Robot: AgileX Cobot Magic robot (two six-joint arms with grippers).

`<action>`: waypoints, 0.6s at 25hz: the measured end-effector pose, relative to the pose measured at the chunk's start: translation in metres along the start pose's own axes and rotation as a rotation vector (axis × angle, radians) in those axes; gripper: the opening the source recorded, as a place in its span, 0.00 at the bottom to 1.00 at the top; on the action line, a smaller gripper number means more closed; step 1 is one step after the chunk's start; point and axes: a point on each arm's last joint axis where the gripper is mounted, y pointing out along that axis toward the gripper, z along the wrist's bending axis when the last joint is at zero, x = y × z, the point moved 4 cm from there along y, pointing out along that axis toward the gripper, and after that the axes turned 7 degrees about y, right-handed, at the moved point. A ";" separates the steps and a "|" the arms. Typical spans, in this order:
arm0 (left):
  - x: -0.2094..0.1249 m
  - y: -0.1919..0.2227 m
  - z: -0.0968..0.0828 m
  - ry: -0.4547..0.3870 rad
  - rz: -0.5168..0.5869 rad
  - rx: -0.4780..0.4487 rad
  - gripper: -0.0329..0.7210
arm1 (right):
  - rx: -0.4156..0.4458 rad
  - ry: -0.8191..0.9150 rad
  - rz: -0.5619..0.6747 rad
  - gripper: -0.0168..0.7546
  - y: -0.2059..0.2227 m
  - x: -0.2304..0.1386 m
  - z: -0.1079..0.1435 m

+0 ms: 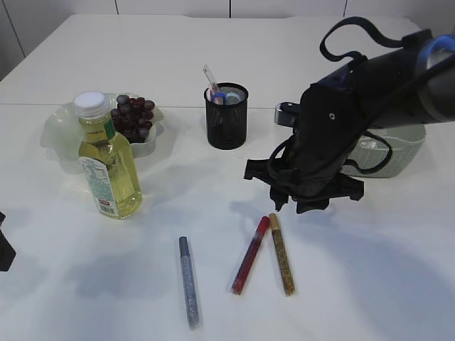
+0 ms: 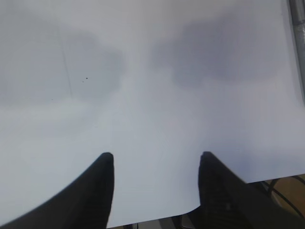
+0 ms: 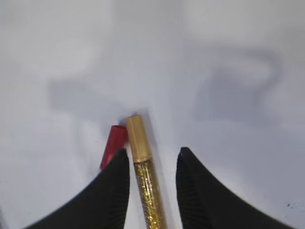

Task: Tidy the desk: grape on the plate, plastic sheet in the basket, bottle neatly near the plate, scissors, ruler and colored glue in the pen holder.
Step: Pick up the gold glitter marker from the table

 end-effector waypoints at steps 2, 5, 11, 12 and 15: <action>0.000 0.000 0.000 0.000 0.000 0.000 0.59 | -0.020 -0.052 0.008 0.38 0.000 0.000 -0.002; 0.000 0.000 0.000 0.000 0.000 0.000 0.59 | -0.051 -0.140 0.036 0.38 0.002 -0.004 -0.006; 0.001 0.000 0.000 0.000 -0.006 0.001 0.59 | -0.048 -0.238 0.100 0.38 0.007 -0.012 -0.006; 0.001 0.000 0.000 0.000 -0.008 0.001 0.59 | -0.040 -0.247 0.107 0.38 0.007 -0.013 -0.005; 0.002 0.000 0.000 0.000 -0.012 0.001 0.59 | -0.030 -0.251 0.117 0.38 0.007 -0.014 -0.004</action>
